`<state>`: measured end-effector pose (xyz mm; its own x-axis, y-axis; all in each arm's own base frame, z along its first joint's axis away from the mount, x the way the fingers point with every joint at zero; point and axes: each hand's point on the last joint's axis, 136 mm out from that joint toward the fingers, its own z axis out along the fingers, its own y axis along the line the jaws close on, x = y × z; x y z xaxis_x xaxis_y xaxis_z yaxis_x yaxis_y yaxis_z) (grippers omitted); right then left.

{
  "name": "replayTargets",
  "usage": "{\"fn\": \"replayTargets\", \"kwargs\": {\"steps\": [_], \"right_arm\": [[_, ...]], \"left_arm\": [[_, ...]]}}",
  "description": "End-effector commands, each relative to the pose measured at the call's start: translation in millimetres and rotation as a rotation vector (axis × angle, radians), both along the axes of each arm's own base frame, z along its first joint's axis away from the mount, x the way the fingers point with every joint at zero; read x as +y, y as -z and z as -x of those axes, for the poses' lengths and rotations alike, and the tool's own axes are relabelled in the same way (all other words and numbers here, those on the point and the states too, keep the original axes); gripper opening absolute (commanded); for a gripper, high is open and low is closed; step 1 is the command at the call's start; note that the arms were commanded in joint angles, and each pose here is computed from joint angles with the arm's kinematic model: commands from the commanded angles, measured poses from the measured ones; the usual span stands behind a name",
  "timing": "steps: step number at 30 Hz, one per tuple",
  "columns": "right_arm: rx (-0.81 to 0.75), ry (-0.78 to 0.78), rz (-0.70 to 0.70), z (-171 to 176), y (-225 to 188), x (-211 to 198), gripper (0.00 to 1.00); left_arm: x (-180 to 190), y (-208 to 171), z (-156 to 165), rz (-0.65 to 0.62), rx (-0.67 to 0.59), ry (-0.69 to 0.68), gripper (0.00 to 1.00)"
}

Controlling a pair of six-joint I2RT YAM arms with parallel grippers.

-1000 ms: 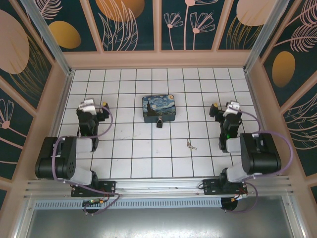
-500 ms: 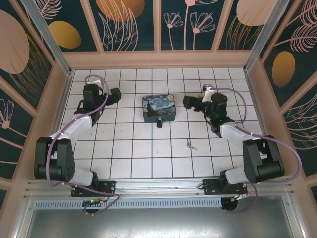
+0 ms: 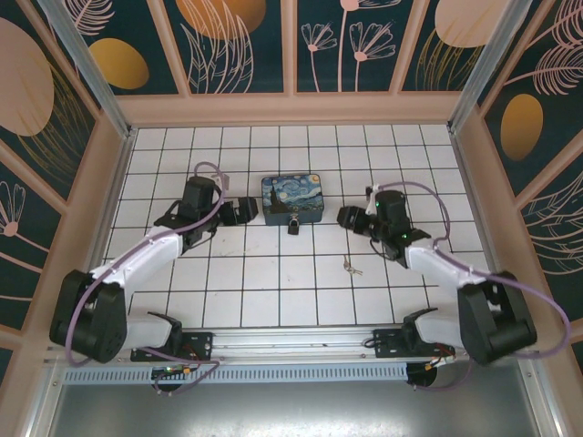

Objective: Unlock the padlock with the key

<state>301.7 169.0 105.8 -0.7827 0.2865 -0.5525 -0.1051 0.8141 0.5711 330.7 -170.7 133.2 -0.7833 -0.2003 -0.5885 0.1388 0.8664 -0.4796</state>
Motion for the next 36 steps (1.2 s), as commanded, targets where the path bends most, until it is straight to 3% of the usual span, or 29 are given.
{"fn": "replayTargets", "kwargs": {"steps": [1,5,11,14,36], "right_arm": [[0.27,0.14,0.093,57.1,45.0,-25.7,0.47],[0.31,0.16,0.056,84.8,53.9,-30.7,0.45],[0.291,0.12,0.047,85.2,64.4,-27.3,0.43],[0.286,0.094,0.049,81.7,68.6,-22.2,0.41],[0.271,-0.042,0.056,74.2,71.1,-0.1,0.32]], "left_arm": [[7.2,13.1,24.7,-0.036,0.113,-0.046,0.99],[-27.8,3.2,48.5,-0.02,0.137,0.049,0.99],[-102.9,1.6,92.8,0.083,0.202,0.235,0.98],[-121.8,5.6,101.6,0.122,0.232,0.279,0.98],[-129.7,24.6,94.5,0.128,0.26,0.263,0.98]]}}
